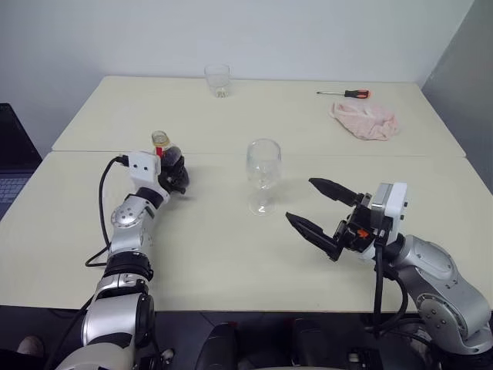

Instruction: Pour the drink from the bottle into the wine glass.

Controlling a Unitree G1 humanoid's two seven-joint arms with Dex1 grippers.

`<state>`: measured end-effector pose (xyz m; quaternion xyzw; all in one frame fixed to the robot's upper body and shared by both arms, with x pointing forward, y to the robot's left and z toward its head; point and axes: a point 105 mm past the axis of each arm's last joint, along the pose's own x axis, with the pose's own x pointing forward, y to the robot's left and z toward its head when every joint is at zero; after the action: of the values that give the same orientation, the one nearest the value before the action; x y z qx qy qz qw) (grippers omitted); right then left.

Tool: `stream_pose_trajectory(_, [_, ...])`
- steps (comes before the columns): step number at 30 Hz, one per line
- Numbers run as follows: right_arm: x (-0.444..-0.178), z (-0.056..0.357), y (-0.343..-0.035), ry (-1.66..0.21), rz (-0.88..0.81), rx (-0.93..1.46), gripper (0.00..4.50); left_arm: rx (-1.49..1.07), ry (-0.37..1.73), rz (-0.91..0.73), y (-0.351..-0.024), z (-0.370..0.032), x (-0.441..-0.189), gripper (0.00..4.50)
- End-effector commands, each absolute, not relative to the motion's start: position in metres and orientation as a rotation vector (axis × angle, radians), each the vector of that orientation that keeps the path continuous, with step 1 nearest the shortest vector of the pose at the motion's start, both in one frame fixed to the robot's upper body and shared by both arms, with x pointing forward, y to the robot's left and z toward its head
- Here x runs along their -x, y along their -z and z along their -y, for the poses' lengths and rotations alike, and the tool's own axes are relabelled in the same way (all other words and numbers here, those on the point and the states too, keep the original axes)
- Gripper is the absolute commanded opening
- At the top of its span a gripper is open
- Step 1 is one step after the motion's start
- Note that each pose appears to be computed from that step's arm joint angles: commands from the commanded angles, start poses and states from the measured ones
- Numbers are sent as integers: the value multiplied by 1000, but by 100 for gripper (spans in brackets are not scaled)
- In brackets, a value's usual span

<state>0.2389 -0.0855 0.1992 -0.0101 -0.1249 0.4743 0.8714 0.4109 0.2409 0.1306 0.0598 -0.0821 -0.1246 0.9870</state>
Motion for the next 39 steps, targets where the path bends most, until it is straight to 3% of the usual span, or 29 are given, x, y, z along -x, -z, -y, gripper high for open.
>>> stream_pose_trajectory(1, [-236,87,-213,-985,330,44,450,-216,304,257,-167,-236,-415,105])
stream_pose_trajectory(20, [-242,90,-222,-940,344,53,450,-528,724,341,-249,-153,-433,105])
stream_pose_trajectory(39, [-253,89,-232,-908,358,54,450,-828,977,441,-278,-95,-423,105])
